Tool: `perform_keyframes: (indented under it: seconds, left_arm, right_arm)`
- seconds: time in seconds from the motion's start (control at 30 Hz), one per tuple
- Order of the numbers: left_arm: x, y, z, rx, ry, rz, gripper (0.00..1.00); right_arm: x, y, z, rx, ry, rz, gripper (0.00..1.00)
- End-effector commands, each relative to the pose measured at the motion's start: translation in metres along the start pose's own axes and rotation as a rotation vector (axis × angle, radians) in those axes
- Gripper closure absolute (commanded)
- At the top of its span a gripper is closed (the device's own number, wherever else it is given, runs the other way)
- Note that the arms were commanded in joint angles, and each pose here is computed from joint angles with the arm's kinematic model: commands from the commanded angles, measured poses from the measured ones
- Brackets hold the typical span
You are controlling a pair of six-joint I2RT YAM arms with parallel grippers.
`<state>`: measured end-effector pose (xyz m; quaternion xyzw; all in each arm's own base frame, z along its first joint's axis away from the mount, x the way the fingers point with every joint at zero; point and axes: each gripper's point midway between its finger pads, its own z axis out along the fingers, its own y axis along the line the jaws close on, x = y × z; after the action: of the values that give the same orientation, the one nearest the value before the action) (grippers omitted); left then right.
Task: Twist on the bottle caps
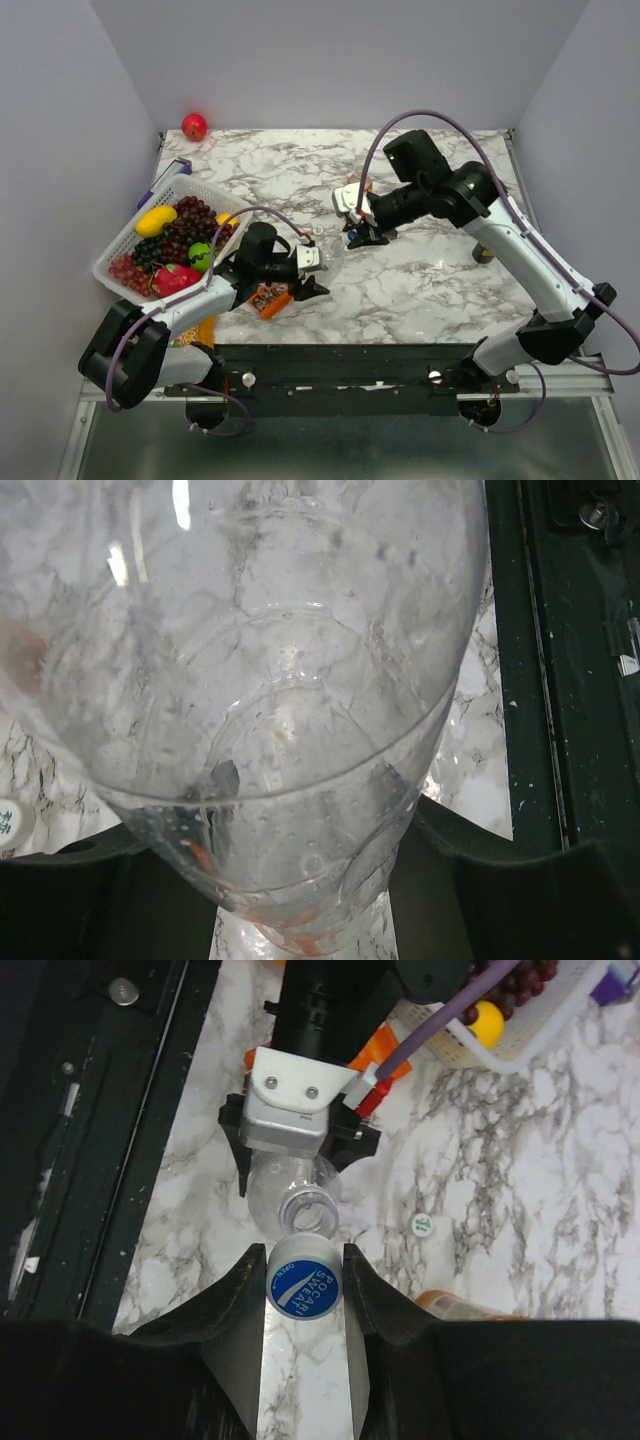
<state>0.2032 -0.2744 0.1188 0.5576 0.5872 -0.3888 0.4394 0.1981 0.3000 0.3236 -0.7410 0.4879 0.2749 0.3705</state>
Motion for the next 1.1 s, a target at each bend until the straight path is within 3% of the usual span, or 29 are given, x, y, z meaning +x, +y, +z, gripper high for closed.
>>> perform_keyframes:
  seconds: [0.0, 0.4, 0.57, 0.83, 1.07]
  left_arm:
    - [-0.018, -0.001, 0.003, 0.028, -0.043, 0.072, 1.00]
    - [-0.021, -0.014, 0.009, 0.080, -0.026, 0.122, 1.00]
    - [-0.023, -0.020, 0.011, 0.100, -0.023, 0.149, 1.00]
    - [-0.028, -0.003, 0.009, -0.011, -0.035, 0.180, 1.00]
    - [-0.034, 0.008, 0.009, -0.077, -0.072, 0.204, 1.00]
  right_arm:
    - [0.010, 0.019, 0.017, -0.100, 0.018, 0.000, 0.72]
    - [0.023, 0.005, 0.032, -0.021, 0.078, -0.079, 0.72]
    - [0.031, 0.015, 0.035, -0.065, 0.105, -0.091, 0.72]
    - [0.053, 0.043, 0.032, -0.225, 0.192, -0.054, 0.72]
    - [0.060, 0.030, 0.037, -0.146, 0.218, -0.032, 0.71]
